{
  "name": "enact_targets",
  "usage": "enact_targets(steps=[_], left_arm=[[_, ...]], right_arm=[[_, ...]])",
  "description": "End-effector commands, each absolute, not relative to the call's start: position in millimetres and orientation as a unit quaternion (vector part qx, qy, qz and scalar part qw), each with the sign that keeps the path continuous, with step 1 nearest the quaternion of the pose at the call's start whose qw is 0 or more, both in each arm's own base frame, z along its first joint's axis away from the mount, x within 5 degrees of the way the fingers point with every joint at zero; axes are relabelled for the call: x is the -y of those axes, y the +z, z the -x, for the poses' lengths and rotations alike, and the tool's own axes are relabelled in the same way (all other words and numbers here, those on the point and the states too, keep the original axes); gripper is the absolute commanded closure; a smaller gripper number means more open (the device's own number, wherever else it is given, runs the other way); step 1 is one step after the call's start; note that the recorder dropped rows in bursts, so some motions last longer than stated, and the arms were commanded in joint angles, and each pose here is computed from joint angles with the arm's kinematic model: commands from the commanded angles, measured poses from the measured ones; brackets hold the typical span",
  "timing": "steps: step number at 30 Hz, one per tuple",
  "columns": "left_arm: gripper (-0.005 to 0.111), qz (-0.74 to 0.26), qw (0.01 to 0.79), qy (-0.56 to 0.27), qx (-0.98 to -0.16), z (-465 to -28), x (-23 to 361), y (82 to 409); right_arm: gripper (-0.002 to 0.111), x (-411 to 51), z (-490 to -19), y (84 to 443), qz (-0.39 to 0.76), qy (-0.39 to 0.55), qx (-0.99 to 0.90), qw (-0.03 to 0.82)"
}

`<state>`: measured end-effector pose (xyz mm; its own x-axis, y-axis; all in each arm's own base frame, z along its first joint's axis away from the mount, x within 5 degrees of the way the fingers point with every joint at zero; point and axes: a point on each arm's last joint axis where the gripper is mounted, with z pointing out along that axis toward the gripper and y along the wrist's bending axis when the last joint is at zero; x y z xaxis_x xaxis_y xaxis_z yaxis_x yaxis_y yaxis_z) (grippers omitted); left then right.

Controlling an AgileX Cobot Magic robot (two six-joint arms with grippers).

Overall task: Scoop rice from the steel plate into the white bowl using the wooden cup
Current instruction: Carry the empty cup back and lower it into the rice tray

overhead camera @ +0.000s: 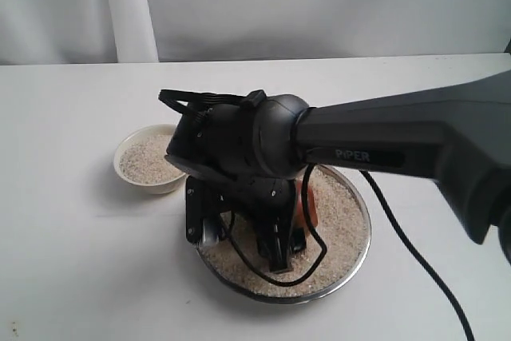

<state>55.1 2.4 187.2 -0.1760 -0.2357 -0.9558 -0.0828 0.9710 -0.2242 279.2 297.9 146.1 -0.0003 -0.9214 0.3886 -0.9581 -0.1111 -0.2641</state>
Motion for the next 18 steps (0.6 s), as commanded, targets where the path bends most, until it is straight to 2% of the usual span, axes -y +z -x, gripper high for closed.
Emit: enact_targets(steps=[1, 18], left_arm=[[0.107, 0.104, 0.638, -0.064, -0.761, -55.0, -2.1, 189.0], [0.107, 0.104, 0.638, -0.064, -0.761, -55.0, -2.1, 189.0]], right_arm=[[0.108, -293.2, -289.3, 154.2, -0.706, 0.298, 0.642, 0.019], [0.108, -283.3, -289.2, 146.1, -0.756, 0.333, 0.560, 0.059]])
